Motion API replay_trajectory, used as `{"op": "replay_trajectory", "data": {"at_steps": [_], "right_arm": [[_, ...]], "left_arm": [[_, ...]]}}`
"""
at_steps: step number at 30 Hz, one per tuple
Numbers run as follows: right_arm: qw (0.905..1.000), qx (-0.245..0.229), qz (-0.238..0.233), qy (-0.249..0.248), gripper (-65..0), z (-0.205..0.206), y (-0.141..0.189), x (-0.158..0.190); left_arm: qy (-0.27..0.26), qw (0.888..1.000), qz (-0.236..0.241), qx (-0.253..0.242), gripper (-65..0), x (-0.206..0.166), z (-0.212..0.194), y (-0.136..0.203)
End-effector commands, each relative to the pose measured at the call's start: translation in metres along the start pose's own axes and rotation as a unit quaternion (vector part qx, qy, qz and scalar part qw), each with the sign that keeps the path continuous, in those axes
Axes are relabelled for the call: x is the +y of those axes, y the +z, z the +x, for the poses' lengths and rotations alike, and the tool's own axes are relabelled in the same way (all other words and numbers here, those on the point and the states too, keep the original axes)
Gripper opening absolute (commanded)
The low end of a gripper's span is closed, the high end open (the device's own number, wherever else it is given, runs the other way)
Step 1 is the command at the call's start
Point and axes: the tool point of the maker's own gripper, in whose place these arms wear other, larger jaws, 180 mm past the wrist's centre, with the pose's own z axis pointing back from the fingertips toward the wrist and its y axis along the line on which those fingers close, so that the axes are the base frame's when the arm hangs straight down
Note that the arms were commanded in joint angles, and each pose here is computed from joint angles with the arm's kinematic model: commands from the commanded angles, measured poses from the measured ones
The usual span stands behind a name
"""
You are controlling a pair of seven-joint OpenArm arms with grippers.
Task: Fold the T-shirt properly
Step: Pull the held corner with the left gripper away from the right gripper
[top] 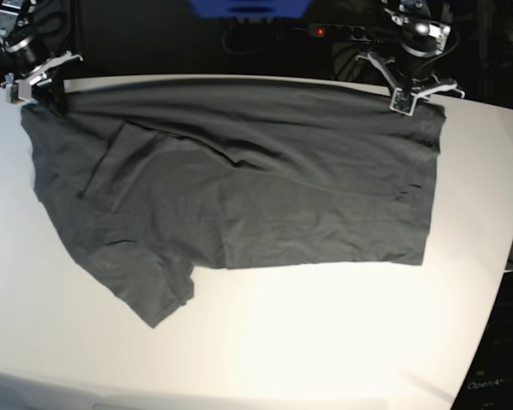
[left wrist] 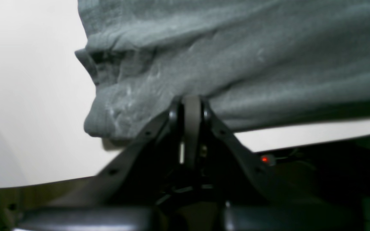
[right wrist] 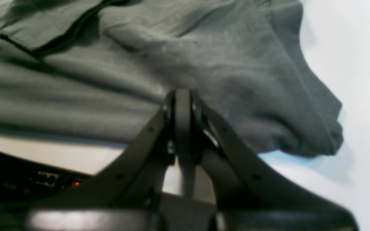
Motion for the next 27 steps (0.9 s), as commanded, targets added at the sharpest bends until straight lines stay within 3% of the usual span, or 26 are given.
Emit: {"op": "replay_trajectory", "data": {"at_steps": [1,8,19,27], "right_arm": [[0.9315,0.358,-0.016,0.061,-64.6,-0.137,0.057,-0.007],[0.9338,0.353,-0.012,0.055,-64.6,-0.137,0.051,0.0],[0.9338,0.353,-0.012,0.055,-64.6,-0.137,0.051,0.0],[0.9337,0.354,-0.012,0.053,-64.6,-0.138,0.052,0.001]], "left_arm": [[-0.016,0.989,-0.082,0.122,-61.5,-0.042,-0.056,0.015],[0.004,0.995,-0.042,0.085,-61.5,-0.013,-0.032,0.021],[0.012,0.996,-0.019,0.084,-61.5,0.006,-0.035,0.024],[0.035,0.996,0.045,0.068,-61.5,0.054,-0.022,0.014]]}}
